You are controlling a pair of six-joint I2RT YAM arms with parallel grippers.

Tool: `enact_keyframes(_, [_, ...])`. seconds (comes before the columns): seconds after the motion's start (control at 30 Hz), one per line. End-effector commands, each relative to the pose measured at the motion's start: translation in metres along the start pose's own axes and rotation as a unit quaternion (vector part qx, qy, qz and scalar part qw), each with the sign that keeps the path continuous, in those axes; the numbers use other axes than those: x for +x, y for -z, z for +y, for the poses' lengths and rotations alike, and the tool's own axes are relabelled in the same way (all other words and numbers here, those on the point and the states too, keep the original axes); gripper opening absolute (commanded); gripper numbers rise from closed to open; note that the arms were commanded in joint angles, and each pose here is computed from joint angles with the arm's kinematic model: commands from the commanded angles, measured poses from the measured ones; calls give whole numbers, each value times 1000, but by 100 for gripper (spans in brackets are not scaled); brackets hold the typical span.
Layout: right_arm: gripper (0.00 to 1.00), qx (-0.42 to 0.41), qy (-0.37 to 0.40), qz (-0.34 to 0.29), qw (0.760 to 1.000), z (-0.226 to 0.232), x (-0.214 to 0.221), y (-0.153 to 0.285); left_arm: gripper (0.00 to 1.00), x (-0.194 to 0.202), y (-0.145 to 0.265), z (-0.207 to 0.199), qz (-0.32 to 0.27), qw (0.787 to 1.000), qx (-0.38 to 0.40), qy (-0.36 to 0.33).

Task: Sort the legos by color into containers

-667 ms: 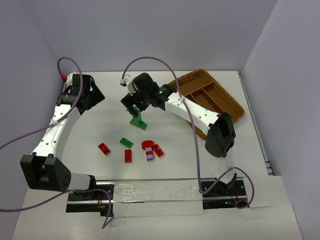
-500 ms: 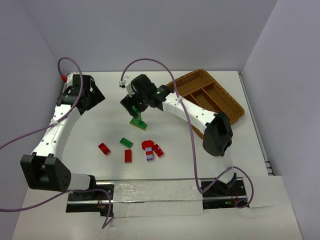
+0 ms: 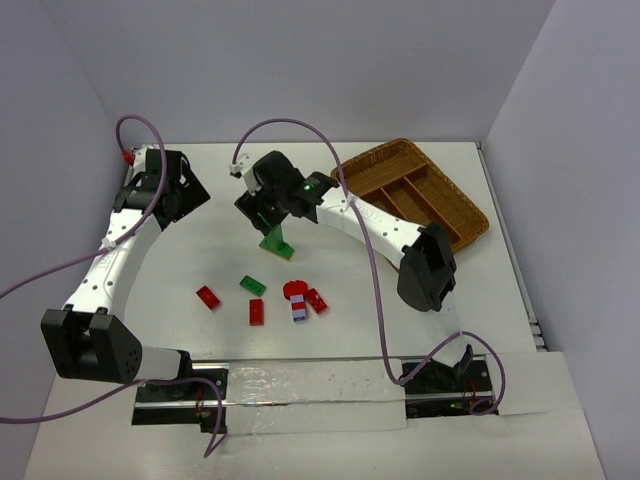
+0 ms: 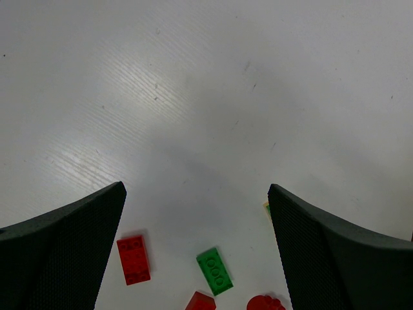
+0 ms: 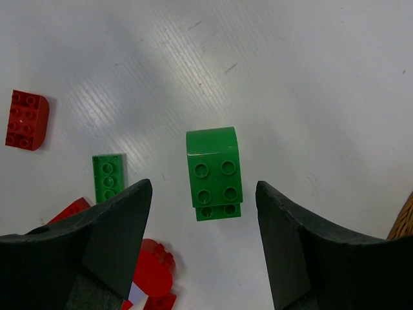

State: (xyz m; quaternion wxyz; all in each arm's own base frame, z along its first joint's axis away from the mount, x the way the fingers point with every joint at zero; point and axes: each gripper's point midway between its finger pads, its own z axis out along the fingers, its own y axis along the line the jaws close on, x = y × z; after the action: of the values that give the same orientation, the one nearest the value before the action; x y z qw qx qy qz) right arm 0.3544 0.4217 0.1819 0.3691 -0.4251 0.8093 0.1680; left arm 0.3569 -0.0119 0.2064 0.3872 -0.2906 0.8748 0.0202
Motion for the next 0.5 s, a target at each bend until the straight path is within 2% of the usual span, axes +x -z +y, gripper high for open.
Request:
enact_keyframes(0.0, [73,8,5,-17,1000,3,-13,-3,99,-4,2,5,-6,1000,-4,-4])
enact_keyframes(0.2, [74,25,8,-7,1000,-1,-8,-11,99,-2,2,6,-5,1000,-4,-7])
enact_keyframes(0.47, [54,24,8,-7,1000,0,-8,-14,99,-2,1,8,-5,1000,-8,-14])
